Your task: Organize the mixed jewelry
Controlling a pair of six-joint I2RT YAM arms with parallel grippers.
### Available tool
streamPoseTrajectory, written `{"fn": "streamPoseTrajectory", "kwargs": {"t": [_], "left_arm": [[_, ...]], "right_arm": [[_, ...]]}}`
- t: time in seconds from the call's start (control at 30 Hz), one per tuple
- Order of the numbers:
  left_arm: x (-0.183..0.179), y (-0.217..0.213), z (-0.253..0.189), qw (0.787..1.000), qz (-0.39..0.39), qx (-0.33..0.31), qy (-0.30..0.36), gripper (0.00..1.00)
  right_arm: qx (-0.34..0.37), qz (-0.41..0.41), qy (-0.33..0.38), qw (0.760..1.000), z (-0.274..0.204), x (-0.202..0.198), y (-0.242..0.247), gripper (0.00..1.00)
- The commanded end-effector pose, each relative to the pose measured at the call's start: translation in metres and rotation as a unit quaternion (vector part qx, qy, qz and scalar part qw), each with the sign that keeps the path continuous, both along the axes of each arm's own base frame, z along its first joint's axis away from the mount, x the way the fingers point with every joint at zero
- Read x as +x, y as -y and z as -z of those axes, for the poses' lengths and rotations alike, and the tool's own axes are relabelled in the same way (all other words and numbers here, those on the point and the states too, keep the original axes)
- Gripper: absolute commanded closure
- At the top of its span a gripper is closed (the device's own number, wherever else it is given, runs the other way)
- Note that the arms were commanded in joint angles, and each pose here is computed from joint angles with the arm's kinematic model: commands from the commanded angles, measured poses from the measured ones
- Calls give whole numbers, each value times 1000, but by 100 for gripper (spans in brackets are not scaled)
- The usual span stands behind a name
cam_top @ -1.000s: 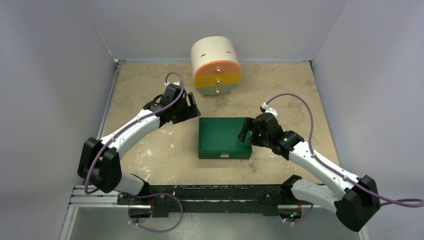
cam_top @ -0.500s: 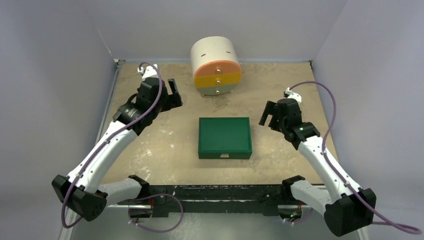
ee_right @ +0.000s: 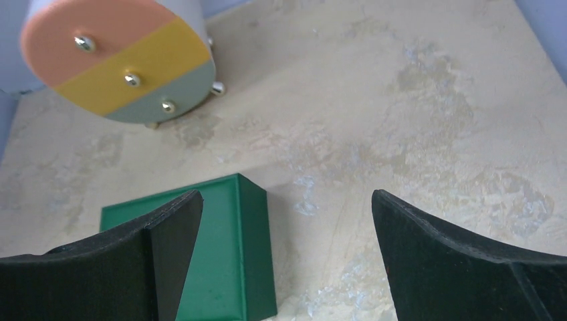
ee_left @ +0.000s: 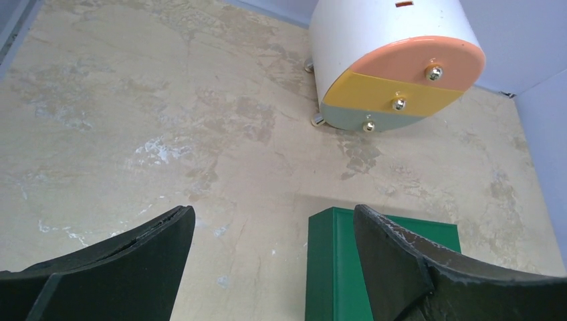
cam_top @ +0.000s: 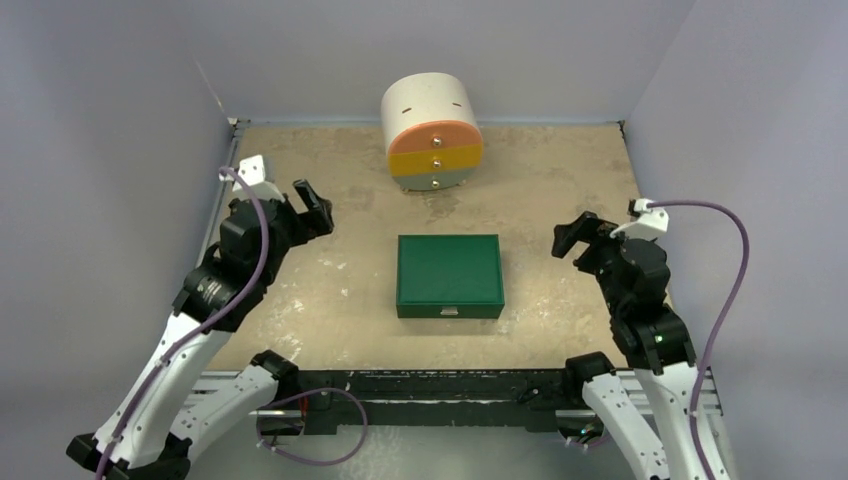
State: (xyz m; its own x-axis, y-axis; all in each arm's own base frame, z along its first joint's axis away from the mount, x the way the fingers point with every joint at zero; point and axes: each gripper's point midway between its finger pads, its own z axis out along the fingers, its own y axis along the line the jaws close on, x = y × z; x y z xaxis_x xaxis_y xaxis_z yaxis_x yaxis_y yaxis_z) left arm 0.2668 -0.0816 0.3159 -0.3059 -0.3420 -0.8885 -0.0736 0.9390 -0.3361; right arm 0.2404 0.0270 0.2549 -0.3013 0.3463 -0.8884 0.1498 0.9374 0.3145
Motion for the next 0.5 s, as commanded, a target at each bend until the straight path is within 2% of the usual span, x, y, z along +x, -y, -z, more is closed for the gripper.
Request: {"fn": "streamPoseTrajectory", "kwargs": {"t": [0.0,0.47], "left_arm": [[-9,-7,-5,999,-5,-20,44,11],[-42,-9,30,996,35,-46,69,10]], "right_arm": [[1,9,20,1000,-8,-13,6,1],[13,-9,46,999,-15,-30,3,1]]}}
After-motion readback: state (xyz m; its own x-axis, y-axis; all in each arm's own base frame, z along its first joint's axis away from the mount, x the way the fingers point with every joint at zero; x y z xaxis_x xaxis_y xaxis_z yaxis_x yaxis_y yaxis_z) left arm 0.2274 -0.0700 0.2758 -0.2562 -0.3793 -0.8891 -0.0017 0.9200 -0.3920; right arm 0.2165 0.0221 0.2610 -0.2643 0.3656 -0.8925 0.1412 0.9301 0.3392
